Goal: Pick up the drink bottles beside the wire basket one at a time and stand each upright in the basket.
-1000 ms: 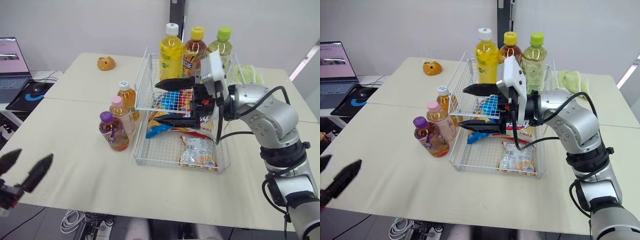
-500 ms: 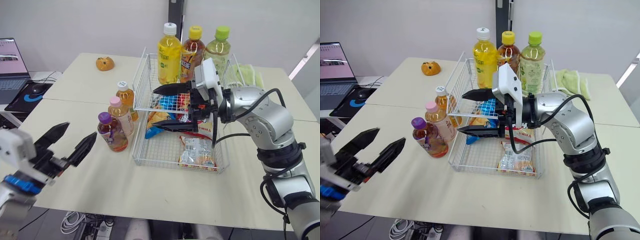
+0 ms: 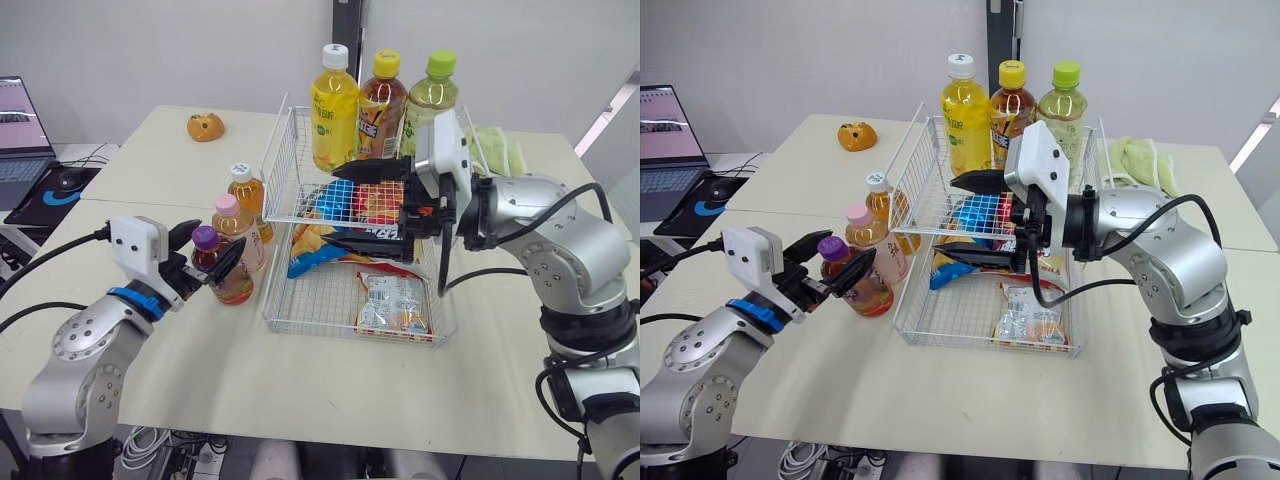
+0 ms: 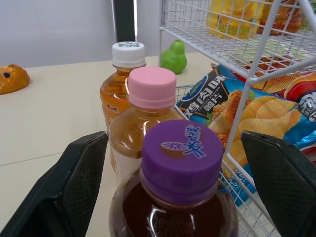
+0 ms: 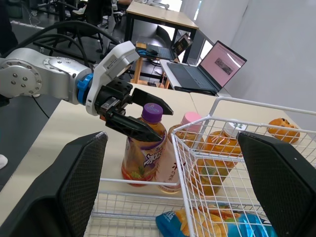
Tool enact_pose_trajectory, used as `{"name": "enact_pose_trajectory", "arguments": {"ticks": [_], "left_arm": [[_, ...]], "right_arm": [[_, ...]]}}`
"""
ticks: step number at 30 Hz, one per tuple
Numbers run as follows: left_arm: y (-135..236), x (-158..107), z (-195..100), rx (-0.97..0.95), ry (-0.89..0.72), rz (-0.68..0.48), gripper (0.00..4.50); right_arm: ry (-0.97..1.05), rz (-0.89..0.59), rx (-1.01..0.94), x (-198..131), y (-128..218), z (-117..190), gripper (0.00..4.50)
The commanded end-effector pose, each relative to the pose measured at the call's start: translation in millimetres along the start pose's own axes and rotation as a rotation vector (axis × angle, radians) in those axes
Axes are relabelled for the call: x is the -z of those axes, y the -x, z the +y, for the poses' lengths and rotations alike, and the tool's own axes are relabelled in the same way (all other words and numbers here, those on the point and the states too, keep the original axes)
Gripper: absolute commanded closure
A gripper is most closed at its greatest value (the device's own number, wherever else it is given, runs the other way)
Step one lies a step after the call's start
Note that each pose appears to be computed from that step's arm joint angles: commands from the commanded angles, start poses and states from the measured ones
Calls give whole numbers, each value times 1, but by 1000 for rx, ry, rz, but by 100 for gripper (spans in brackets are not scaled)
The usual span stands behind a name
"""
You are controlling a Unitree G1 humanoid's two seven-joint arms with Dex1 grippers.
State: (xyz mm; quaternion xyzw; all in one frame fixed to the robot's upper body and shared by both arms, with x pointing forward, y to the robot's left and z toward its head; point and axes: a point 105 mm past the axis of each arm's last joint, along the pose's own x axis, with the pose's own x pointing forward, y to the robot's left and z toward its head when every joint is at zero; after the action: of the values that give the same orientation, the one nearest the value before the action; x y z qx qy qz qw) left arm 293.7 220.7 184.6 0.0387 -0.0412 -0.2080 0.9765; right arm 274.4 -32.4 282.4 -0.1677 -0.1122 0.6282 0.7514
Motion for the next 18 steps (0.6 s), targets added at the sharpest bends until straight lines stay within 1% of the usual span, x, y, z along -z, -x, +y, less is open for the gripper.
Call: {"name": "enact_pose_trajectory", "arguments": {"ticks": [1, 3, 8, 10, 15, 18], "left_arm": [[-3, -10, 0, 14, -32, -43, 42], [-4, -9, -1, 27, -34, -40, 94], [-3, -9, -2, 33, -28, -48, 253], [-2, -8, -2, 33, -27, -46, 311], [1, -9, -1, 25, -32, -48, 312], [6, -20, 2, 30, -25, -86, 312]], "right_arm": [[43, -22, 24, -12, 6, 1, 0], [42, -21, 29, -12, 7, 1, 0], [42, -19, 36, -13, 9, 2, 0], [41, -21, 38, -14, 9, 1, 0], [40, -26, 36, -14, 9, 1, 0], [37, -31, 33, -14, 7, 1, 0]]}}
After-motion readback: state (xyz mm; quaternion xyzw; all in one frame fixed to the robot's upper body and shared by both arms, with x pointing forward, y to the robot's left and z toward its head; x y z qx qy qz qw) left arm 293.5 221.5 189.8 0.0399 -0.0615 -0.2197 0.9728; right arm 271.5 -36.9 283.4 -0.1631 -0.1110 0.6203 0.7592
